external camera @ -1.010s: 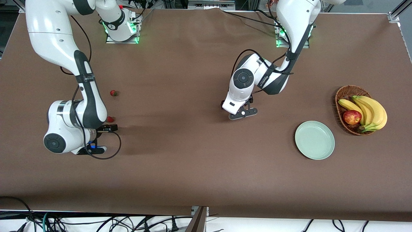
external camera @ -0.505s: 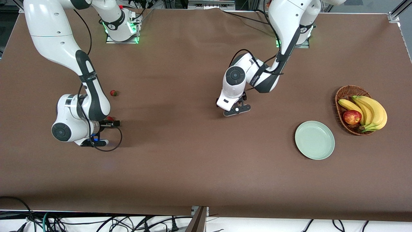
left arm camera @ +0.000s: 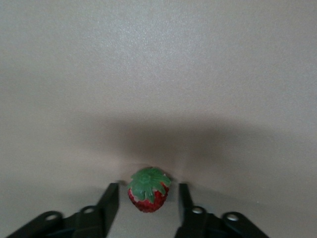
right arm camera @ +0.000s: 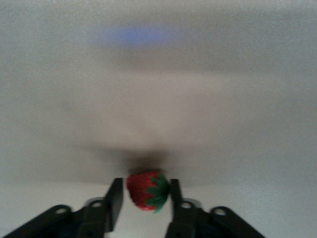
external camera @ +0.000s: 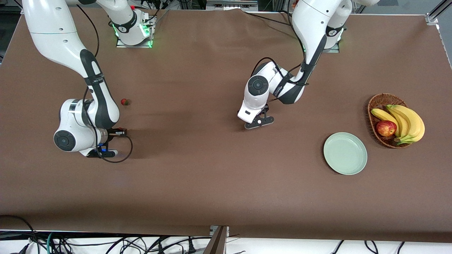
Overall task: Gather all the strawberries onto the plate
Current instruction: 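Grasp the mid-table strawberry with the left gripper while the right grasps another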
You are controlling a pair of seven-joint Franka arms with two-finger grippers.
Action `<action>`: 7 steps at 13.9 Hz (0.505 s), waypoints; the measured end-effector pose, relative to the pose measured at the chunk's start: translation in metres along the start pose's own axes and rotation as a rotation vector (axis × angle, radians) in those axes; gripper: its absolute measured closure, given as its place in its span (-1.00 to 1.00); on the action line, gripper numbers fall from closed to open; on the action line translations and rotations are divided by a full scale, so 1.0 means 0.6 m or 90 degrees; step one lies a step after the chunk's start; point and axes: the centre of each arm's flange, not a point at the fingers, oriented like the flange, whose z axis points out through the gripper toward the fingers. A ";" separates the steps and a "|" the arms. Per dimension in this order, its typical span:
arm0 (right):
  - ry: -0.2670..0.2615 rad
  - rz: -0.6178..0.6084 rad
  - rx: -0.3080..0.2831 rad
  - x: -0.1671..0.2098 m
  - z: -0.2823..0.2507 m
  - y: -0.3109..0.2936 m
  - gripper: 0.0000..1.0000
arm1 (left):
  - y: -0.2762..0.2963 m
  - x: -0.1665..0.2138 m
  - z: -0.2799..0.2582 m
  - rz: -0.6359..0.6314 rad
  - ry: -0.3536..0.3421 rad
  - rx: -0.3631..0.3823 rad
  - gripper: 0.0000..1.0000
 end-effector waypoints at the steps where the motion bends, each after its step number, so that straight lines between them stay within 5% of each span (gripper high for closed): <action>1: 0.002 0.000 0.000 0.000 -0.003 0.000 0.34 | 0.000 0.000 0.000 0.000 0.000 0.000 0.23; 2: 0.002 0.000 0.000 -0.001 -0.003 0.000 0.34 | 0.000 0.001 -0.001 0.000 0.001 -0.001 0.37; 7: 0.019 -0.016 0.011 0.002 -0.022 -0.033 0.34 | -0.011 0.030 -0.019 -0.001 0.010 -0.001 0.37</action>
